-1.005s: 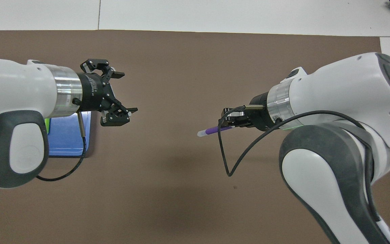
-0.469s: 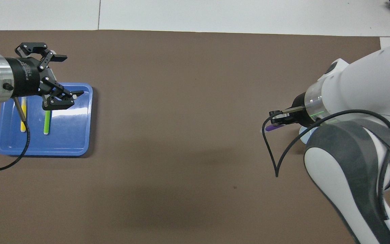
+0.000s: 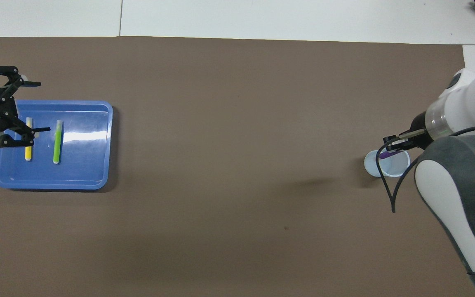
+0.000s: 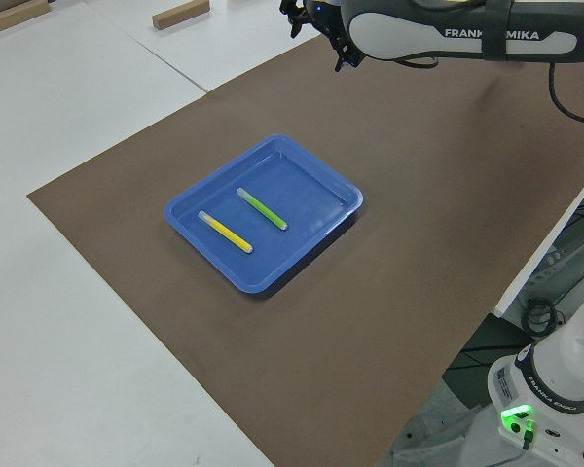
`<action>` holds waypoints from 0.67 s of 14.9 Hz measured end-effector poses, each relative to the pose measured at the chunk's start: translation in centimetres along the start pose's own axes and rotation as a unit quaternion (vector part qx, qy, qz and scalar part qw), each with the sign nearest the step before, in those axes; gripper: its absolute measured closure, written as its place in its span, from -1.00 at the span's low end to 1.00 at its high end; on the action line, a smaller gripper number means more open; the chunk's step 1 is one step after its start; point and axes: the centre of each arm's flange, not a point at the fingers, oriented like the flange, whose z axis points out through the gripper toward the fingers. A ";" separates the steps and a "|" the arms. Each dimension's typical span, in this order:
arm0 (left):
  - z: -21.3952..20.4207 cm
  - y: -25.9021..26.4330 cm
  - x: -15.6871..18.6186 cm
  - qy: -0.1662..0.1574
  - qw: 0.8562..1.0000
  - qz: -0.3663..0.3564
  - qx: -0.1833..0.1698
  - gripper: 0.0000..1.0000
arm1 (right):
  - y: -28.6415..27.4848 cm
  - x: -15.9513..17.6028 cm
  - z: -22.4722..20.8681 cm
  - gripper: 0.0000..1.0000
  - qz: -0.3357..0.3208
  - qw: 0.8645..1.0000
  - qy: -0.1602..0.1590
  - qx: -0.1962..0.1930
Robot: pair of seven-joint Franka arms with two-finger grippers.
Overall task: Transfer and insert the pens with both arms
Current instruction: 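Carry the purple pen into the cup while the left gripper returns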
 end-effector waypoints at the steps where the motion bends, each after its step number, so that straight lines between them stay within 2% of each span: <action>1: 0.6 -0.5 1.1 0.004 0.999 0.035 0.008 -1.00 | 0.6 -0.2 0.3 0.62 -0.001 1.000 -0.001 -0.003; 3: 1.6 -1.6 4.1 0.017 0.993 0.111 0.027 -1.00 | 1.1 -0.8 1.1 0.62 -0.002 1.000 -0.005 -0.009; 5: 2.4 -2.3 7.2 0.036 0.979 0.196 0.051 -1.00 | 1.2 -1.4 1.9 0.62 -0.003 1.000 -0.002 -0.015; 6: 2.9 -2.6 8.4 0.043 0.968 0.239 0.065 -1.00 | 1.2 -1.7 2.4 0.62 -0.004 1.000 0.001 -0.018; 8: 4.6 -2.8 10.1 0.056 0.937 0.328 0.101 -1.00 | 1.4 -2.3 3.3 0.62 -0.005 1.000 0.008 -0.024; 10: 6.8 -2.4 11.1 0.064 0.906 0.403 0.115 -1.00 | 1.8 -2.7 3.7 0.62 -0.005 0.999 0.011 -0.034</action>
